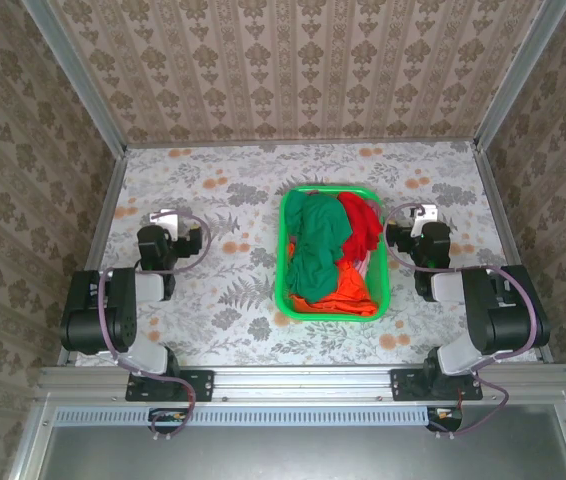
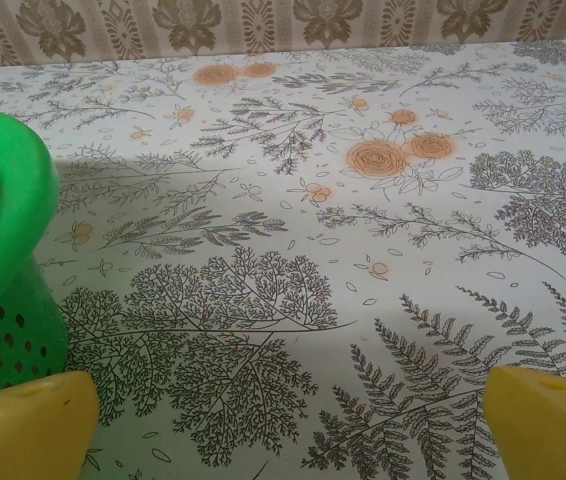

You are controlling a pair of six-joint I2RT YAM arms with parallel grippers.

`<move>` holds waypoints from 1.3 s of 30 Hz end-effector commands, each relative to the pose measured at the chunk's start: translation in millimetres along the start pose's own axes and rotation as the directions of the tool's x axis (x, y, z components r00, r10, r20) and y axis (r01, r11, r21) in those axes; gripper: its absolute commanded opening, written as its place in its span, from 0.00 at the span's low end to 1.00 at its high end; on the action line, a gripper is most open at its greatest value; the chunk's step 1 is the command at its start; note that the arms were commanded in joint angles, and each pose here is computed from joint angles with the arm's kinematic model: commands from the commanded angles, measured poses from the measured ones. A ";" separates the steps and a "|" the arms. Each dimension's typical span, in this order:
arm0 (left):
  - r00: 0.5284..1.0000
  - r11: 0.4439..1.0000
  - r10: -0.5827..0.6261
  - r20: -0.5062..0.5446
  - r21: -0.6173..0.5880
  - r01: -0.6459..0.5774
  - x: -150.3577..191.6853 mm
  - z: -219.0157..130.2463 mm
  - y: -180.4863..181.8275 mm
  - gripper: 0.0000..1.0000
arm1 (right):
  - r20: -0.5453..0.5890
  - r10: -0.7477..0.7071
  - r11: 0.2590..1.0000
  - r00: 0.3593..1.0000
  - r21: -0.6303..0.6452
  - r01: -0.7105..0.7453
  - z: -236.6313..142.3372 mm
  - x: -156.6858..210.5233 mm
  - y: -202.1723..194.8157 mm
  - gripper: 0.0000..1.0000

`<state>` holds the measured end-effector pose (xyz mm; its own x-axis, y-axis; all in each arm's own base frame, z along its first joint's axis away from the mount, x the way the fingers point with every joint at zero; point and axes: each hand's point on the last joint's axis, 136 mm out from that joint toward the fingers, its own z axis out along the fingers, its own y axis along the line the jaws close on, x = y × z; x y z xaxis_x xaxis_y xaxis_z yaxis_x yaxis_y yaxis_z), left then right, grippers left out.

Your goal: Fold and stack the t-shirts

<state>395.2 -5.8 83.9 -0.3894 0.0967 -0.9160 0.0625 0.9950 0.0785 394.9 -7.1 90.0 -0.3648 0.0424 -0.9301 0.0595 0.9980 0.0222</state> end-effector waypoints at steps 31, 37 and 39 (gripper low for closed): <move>0.996 0.997 0.080 0.045 -0.018 -0.080 -29.0 -14.5 -11.6 1.00 | 0.070 0.010 0.999 0.997 0.038 -0.012 -26.1 -42.3 -6.3 1.00; 0.982 0.984 0.177 0.068 -0.012 -0.177 -61.0 -39.6 -36.7 1.00 | 0.060 0.056 0.996 0.997 0.072 -0.061 -55.9 -74.5 -12.5 1.00; 0.980 0.980 0.185 0.078 0.054 -0.189 -72.4 -50.6 -51.7 1.00 | 0.039 0.088 0.994 0.995 0.054 -0.090 -64.5 -84.1 -8.5 1.00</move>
<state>380.1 -56.2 153.6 -0.2778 0.2265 -0.9335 0.1486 0.9702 0.1912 373.9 -15.1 187.7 -0.2490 0.0779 -0.9654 0.1102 0.9926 0.0517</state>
